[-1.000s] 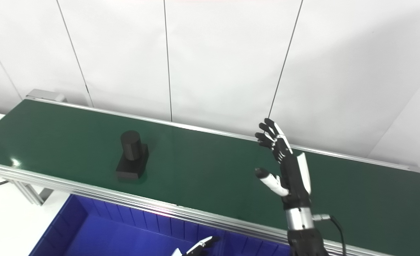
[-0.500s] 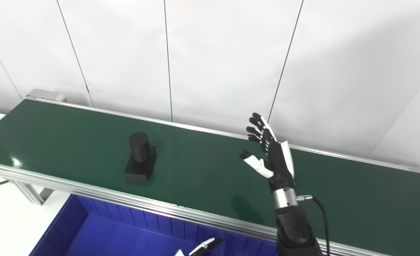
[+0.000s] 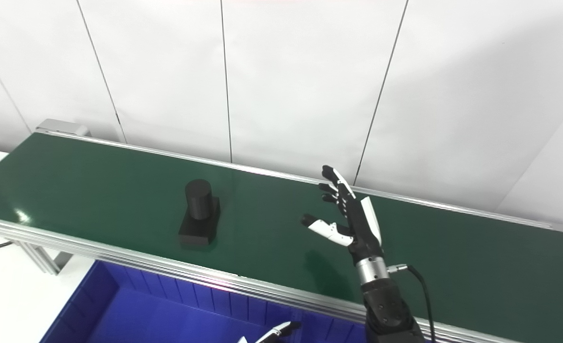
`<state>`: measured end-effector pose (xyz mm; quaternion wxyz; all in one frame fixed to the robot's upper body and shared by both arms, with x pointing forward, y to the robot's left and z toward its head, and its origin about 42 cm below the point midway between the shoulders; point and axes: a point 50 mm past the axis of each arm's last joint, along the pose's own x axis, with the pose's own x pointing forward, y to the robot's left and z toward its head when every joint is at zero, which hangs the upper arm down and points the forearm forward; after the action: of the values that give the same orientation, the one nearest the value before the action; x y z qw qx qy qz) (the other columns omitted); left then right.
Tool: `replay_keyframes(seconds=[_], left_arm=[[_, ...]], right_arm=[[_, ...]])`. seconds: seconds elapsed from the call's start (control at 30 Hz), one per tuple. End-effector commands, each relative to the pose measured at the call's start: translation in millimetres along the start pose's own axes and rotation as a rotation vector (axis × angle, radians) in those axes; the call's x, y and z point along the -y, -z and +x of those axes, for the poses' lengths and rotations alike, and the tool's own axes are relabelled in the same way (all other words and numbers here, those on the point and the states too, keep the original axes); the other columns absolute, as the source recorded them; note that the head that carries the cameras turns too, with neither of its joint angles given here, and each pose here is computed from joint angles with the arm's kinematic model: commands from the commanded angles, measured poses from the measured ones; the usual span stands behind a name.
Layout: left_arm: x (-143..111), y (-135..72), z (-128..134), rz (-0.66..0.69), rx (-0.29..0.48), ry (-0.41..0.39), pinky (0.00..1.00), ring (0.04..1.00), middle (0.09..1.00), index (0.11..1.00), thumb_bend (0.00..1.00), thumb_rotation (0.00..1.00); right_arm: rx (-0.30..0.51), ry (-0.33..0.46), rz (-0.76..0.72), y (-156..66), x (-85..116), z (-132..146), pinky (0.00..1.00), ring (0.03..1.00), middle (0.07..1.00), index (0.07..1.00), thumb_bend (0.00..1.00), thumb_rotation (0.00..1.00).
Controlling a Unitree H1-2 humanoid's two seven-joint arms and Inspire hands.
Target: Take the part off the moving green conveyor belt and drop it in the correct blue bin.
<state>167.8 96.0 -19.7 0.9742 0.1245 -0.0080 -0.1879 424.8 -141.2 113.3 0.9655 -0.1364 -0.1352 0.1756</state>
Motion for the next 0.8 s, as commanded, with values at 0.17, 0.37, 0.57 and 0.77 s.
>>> replay_keyframes(seconds=[0.17,0.37,0.57,0.77], left_arm=[[2,-12,4,-0.018,0.074,-0.004,0.84,0.896,0.92,0.879,0.8,0.83],[5,-13,3,-0.007,0.084,-0.006,0.86,0.894,0.921,0.888,0.81,0.85],[8,-14,2,-0.015,0.085,-0.009,0.85,0.89,0.914,0.89,0.82,0.85],[8,-16,-1,-0.027,0.087,-0.008,0.85,0.895,0.916,0.893,0.84,0.86]], right_arm=[[0.084,-0.012,-0.075,-22,5,28,0.76,0.827,0.897,0.928,0.86,0.5],[0.063,-0.014,-0.145,-17,9,30,0.75,0.81,0.873,0.916,0.87,0.43],[0.041,-0.021,-0.177,-14,14,36,0.74,0.823,0.876,0.908,0.89,0.45],[0.026,-0.028,-0.209,-12,18,34,0.78,0.881,0.923,0.921,0.88,0.44]])
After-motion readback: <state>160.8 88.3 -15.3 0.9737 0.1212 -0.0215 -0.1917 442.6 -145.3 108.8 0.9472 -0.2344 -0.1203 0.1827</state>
